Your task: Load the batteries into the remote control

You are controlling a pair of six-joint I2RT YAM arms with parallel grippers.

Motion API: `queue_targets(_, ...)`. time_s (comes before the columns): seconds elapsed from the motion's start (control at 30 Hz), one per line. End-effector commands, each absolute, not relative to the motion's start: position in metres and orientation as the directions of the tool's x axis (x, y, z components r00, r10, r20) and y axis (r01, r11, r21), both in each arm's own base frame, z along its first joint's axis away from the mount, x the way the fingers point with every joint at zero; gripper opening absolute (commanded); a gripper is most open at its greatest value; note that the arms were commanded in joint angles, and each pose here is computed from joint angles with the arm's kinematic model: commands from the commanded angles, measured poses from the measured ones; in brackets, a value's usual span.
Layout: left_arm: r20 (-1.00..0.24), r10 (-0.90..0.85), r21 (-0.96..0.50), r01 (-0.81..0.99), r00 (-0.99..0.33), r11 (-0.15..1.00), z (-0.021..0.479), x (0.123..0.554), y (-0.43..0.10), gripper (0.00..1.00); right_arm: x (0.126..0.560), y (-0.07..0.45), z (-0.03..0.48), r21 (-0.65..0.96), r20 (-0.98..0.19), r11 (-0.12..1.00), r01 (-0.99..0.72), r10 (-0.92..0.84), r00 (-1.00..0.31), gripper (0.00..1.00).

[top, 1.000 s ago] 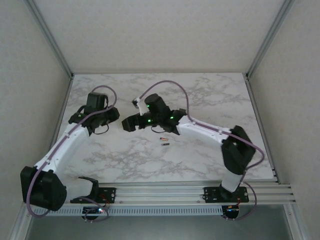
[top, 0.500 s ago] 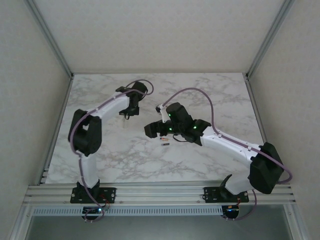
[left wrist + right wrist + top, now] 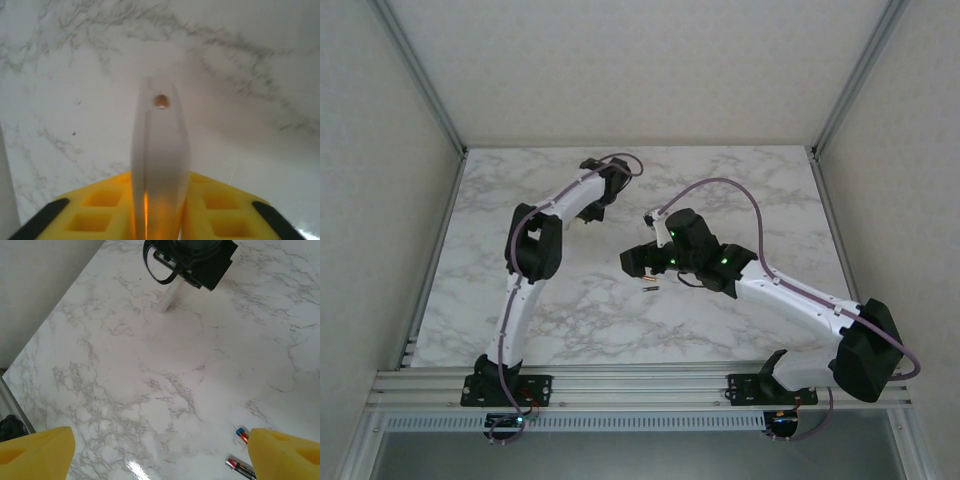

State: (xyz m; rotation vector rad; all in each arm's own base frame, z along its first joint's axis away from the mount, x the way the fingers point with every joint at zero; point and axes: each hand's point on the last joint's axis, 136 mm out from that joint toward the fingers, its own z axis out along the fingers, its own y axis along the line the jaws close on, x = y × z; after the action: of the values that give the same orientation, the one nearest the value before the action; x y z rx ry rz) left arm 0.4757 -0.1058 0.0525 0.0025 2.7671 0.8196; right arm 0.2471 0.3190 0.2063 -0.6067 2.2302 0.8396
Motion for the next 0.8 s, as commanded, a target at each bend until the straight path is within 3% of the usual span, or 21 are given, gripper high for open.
queue_targets(0.0,-0.187,0.078,0.525,-0.033,-0.979,0.851,0.034,0.479,-0.11,0.32,0.248,0.304,0.215,0.366,-0.739,0.708,-0.603,-0.172,-0.651,0.9)
queue_targets(0.27,-0.269,0.039,0.373,-0.067,-0.962,0.925,0.042,0.502,-0.136,0.47,0.265,0.248,0.219,0.411,-0.705,0.801,-0.436,-0.024,-0.709,0.99)
queue_targets(0.37,-0.371,0.026,0.226,-0.063,-0.928,0.972,0.081,0.511,-0.165,0.54,0.279,0.218,0.205,0.408,-0.692,0.856,-0.317,0.064,-0.719,0.99)
queue_targets(0.47,-0.543,-0.01,0.039,-0.037,-0.84,0.999,0.155,0.511,-0.197,0.65,0.302,0.172,0.173,0.336,-0.647,0.936,-0.106,0.148,-0.748,0.99)
queue_targets(0.57,-0.696,-0.116,-0.21,0.046,-0.709,0.977,0.234,0.486,-0.218,0.76,0.327,0.142,0.137,0.265,-0.526,0.961,0.082,0.215,-0.823,0.99)
queue_targets(0.63,-0.749,-0.202,-0.33,0.09,-0.631,0.94,0.265,0.462,-0.215,0.87,0.344,0.144,0.119,0.233,-0.464,0.965,0.116,0.216,-0.859,0.99)
queue_targets(0.77,-0.791,-0.31,-0.414,0.089,-0.528,0.906,0.29,0.409,-0.184,0.99,0.376,0.168,0.085,0.231,-0.377,0.964,0.135,0.217,-0.9,0.99)
